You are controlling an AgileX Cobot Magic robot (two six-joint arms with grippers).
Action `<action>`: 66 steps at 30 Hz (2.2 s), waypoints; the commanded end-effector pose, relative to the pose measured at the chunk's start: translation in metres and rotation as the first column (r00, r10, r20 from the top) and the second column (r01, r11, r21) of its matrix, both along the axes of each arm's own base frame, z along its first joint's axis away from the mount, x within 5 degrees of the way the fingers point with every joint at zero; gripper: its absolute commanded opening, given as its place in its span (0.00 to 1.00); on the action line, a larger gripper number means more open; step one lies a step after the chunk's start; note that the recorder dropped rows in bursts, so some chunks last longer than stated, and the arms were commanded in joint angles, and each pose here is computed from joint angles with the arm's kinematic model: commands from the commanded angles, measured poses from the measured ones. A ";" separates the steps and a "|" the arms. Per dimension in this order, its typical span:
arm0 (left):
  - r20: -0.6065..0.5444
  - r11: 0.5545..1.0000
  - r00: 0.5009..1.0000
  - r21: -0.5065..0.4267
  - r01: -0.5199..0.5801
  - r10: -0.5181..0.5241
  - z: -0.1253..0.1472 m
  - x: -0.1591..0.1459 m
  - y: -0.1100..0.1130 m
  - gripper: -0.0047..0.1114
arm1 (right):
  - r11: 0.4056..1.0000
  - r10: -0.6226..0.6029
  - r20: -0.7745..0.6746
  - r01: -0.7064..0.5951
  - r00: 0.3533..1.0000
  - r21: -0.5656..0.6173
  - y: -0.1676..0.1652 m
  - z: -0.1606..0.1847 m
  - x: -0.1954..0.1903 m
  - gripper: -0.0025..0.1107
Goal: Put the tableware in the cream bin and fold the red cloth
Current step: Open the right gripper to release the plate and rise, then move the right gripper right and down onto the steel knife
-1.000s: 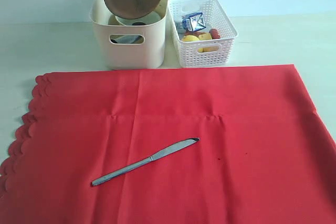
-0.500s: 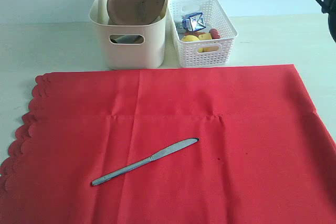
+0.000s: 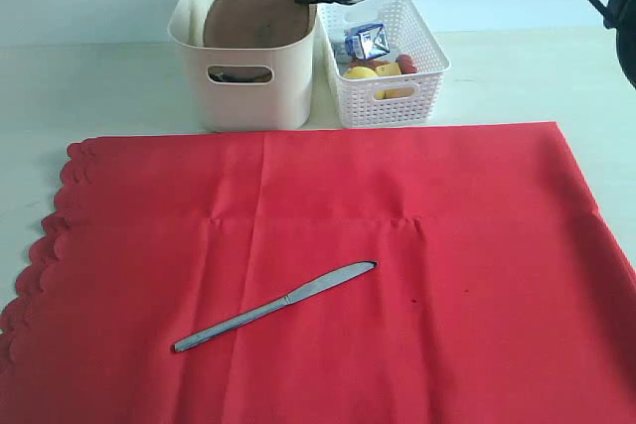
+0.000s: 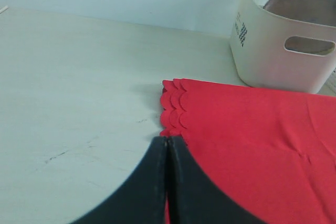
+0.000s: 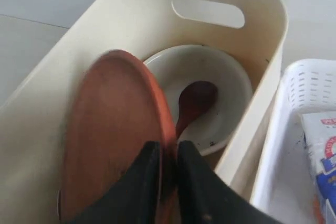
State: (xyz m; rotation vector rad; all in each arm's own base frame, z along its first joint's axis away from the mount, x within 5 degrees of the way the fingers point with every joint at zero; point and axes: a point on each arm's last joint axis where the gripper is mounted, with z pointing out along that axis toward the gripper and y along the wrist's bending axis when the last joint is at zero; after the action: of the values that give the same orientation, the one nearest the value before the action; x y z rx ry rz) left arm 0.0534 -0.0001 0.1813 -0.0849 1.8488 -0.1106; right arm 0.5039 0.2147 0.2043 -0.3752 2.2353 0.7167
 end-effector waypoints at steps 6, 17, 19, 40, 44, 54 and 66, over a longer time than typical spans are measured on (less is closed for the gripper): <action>0.007 1.000 1.000 -0.005 0.001 0.000 0.000 0.000 0.000 0.04 | 1.000 0.006 0.026 -0.006 1.000 -0.012 -0.003 0.007 0.001 0.32; 0.007 1.000 1.000 -0.005 0.001 0.000 0.000 0.000 0.000 0.04 | 0.995 0.095 0.017 -0.095 0.995 -0.007 -0.003 0.050 -0.018 0.32; 0.007 1.000 1.000 -0.005 0.001 0.000 0.000 0.000 0.000 0.04 | 0.993 0.121 0.011 -0.121 0.993 -0.005 -0.003 0.060 -0.024 0.32; 0.007 1.000 1.000 -0.005 0.001 0.000 0.000 0.000 0.000 0.04 | 0.945 0.277 -0.232 -0.308 0.933 -0.110 -0.019 0.119 -0.085 0.32; 0.007 1.000 1.000 -0.005 0.001 0.000 0.000 0.000 0.000 0.04 | 0.946 0.260 -0.276 -0.302 0.925 -0.120 -0.021 0.117 -0.088 0.31; 0.007 1.000 1.000 -0.005 0.001 0.000 0.000 0.000 0.000 0.04 | 0.938 0.241 -0.368 -0.313 0.898 -0.148 -0.030 0.101 -0.108 0.29; 0.007 1.000 1.000 -0.005 0.001 0.000 0.000 0.000 0.000 0.04 | 0.920 0.233 -0.389 -0.331 0.892 -0.209 -0.049 0.097 -0.150 0.29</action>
State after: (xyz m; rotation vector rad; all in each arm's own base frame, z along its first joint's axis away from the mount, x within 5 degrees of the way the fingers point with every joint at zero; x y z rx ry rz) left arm 0.0534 -0.0001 0.1813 -0.0849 1.8488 -0.1106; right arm 0.3630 0.1711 0.2962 -0.7606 2.6993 0.6896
